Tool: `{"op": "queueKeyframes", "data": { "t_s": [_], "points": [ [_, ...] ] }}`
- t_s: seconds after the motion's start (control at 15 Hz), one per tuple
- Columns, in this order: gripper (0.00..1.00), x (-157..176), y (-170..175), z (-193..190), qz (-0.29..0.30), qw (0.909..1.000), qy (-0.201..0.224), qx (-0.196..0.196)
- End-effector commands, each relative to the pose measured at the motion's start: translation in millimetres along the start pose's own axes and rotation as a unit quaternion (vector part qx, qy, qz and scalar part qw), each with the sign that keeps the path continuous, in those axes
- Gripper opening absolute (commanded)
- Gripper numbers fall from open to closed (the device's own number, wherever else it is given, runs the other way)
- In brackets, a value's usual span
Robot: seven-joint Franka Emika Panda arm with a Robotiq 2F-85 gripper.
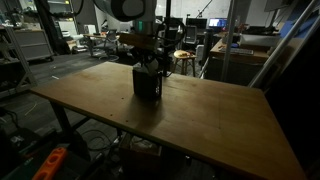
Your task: Put the white towel in the black box
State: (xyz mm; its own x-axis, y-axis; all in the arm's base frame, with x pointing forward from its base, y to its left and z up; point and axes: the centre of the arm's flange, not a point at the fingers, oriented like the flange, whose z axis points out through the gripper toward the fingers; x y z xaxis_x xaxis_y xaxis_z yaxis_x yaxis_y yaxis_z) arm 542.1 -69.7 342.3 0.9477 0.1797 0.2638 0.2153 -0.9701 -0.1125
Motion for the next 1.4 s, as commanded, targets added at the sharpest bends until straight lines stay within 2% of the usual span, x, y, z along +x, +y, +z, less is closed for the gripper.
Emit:
{"op": "queueKeyframes", "data": {
  "t_s": [0.0,0.8,1.33],
  "points": [
    [0.07,17.8,-1.5,-4.6,-0.007,0.9998,0.018,-0.001],
    [0.06,15.7,7.9,26.0,-0.003,1.0,-0.003,0.004],
    [0.06,-4.1,-1.7,70.2,0.0,0.9987,-0.049,0.016]
  ]
}}
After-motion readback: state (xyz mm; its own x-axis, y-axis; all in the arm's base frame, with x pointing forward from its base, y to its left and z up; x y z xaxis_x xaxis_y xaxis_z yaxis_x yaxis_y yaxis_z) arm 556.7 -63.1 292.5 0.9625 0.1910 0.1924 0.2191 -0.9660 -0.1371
